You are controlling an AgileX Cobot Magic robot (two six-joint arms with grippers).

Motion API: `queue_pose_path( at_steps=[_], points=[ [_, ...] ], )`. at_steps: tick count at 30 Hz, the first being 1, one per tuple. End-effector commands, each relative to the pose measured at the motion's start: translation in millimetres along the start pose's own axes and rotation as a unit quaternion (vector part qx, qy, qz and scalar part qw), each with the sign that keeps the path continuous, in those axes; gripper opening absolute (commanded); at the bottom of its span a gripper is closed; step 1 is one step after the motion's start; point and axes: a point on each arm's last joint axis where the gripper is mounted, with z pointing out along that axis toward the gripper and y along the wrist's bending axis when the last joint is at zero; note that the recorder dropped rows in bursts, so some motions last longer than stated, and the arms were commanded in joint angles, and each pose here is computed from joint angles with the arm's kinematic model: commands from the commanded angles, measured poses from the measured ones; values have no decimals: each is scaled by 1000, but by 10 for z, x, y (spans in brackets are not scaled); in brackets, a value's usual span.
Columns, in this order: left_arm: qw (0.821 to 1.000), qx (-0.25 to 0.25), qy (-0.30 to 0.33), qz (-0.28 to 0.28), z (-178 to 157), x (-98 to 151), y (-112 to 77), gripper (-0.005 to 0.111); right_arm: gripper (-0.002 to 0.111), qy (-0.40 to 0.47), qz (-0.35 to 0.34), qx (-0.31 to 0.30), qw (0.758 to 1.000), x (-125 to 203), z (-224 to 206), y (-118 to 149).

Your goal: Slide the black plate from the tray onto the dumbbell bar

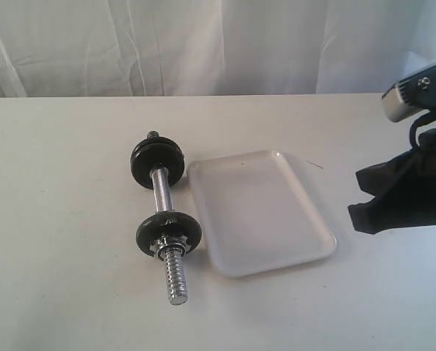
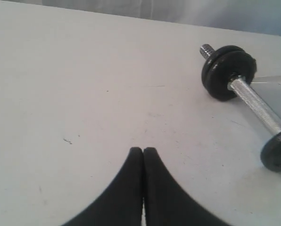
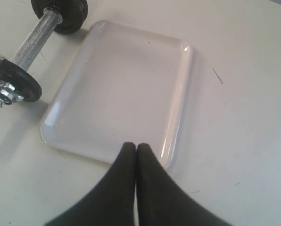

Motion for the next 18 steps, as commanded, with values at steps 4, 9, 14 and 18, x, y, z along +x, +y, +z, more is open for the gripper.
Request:
queue_pose_path(
  at_steps=[4, 9, 14, 18],
  points=[
    [998, -49, -41, -11, -112, 76, 84, 0, 0, -6, 0, 0, 1000, -2, -15, 1],
    [998, -60, -26, -7, -167, 149, 83, 0, 0, -6, 0, 0, 1000, -2, -15, 1],
    [997, -65, 7, -31, -207, 250, 72, 0, 0, -7, 0, 1, 1000, -4, -15, 0],
    [996, -73, 6, -47, -208, 251, 84, 0, 0, -6, 0, 0, 1000, -2, -15, 1]
  ],
)
